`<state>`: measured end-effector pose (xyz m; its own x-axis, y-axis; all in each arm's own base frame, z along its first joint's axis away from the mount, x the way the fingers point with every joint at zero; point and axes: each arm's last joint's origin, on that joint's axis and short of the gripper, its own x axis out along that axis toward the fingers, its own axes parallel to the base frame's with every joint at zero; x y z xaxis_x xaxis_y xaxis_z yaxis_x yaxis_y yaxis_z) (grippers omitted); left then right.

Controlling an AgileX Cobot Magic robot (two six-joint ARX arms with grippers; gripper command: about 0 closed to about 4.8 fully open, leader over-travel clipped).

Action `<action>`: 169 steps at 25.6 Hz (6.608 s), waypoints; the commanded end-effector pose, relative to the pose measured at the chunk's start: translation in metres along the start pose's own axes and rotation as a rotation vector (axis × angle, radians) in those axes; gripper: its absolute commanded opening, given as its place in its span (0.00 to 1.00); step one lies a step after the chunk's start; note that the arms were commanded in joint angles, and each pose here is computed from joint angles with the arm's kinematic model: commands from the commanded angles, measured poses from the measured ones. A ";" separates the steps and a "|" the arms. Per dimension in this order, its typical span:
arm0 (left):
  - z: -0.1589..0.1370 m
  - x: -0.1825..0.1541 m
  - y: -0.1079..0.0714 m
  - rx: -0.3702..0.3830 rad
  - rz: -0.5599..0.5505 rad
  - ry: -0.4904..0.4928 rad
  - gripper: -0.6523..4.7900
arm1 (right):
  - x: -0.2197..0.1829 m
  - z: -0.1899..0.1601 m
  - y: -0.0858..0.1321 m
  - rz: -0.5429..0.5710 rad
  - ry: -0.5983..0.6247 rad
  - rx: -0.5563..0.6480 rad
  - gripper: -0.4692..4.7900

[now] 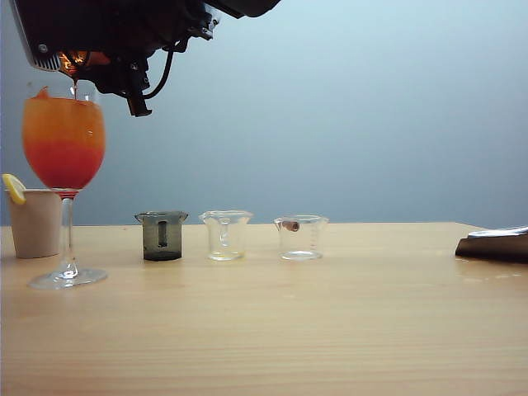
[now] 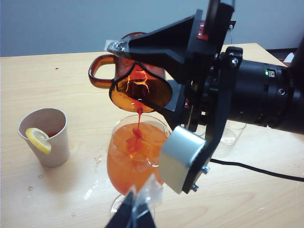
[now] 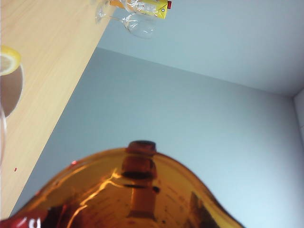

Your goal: Pick up the fourth measuring cup from the left, pour the grenadine inside into the goblet, and finally put the measuring cup back in its original place.

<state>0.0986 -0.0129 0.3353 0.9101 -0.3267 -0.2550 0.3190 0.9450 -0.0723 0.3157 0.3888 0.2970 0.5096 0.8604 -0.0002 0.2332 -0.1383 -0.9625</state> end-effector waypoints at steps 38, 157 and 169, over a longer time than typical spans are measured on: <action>0.001 0.000 0.000 0.001 -0.003 -0.010 0.11 | -0.002 -0.001 -0.008 -0.029 0.006 0.012 0.09; -0.001 0.006 0.002 -0.032 -0.005 0.032 0.11 | -0.220 -0.125 0.223 -0.401 0.791 1.717 0.09; -0.001 0.006 0.002 -0.032 -0.005 0.032 0.11 | -0.207 -0.134 0.234 -0.368 0.779 1.731 0.09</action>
<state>0.1046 -0.0132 0.3316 0.8980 -0.3265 -0.2949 0.3091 0.9452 -0.1053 0.3735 0.1126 0.1052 0.9465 0.2855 -0.1507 -0.2985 0.9517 -0.0717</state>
